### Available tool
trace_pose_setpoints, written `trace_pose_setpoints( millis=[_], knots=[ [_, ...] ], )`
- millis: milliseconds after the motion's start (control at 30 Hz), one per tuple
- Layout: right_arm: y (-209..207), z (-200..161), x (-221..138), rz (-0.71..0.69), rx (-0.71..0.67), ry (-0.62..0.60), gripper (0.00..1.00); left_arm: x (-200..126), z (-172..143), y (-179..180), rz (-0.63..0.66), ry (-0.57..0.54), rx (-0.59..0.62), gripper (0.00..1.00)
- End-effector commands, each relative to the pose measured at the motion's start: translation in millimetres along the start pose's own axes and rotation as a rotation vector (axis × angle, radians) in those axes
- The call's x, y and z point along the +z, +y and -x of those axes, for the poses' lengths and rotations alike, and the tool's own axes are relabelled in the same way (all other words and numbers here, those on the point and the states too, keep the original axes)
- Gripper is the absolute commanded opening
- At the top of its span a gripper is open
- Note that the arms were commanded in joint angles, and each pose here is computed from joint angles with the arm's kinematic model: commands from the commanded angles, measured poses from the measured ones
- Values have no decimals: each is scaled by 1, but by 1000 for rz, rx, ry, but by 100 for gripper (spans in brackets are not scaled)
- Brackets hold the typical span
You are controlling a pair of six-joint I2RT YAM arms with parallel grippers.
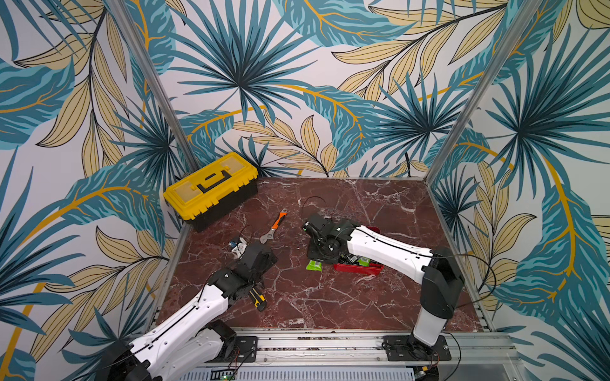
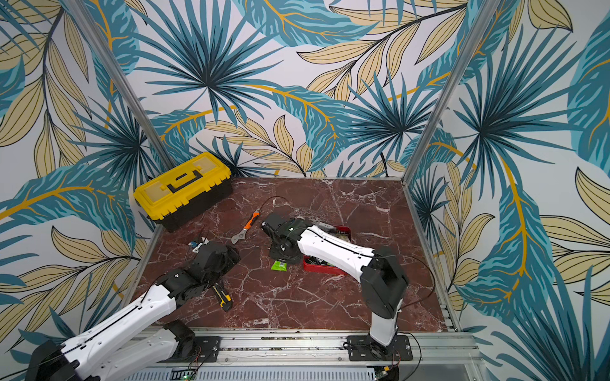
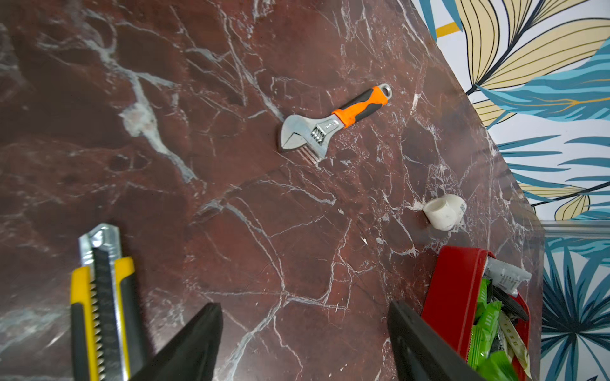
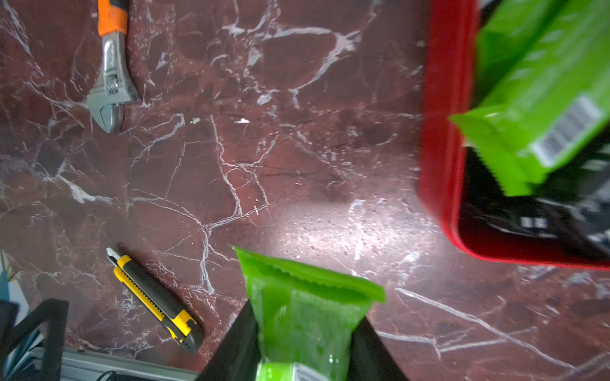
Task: Take the cookies out of the storage box
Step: Place the cookie at the center of the board.
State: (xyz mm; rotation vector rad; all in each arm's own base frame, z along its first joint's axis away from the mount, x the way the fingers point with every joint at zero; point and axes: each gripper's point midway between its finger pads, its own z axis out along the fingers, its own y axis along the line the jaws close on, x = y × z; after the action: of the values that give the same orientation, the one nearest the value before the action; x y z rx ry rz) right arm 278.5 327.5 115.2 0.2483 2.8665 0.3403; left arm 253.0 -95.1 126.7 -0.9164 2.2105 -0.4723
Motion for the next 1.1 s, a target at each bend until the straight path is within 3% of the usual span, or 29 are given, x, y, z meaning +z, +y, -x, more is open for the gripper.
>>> trace_pose_setpoints(
  millis=[0, 400, 600, 800, 1067],
  knots=[
    [9, -9, 19, -47, -79, 42, 40, -5, 0, 34, 93, -20, -16, 83],
    [25, -25, 80, -124, -175, 122, 41, -19, -2, 54, 122, -13, -16, 83],
    [24, -27, 84, -130, -186, 130, 52, -17, -4, 47, 94, 1, 1, 83],
    [27, -12, 52, -110, -200, 56, 60, -16, -3, 22, -2, 20, 52, 83],
    [4, 21, -36, -75, -252, -148, 61, -21, -12, -52, -237, 119, 232, 81]
  ],
)
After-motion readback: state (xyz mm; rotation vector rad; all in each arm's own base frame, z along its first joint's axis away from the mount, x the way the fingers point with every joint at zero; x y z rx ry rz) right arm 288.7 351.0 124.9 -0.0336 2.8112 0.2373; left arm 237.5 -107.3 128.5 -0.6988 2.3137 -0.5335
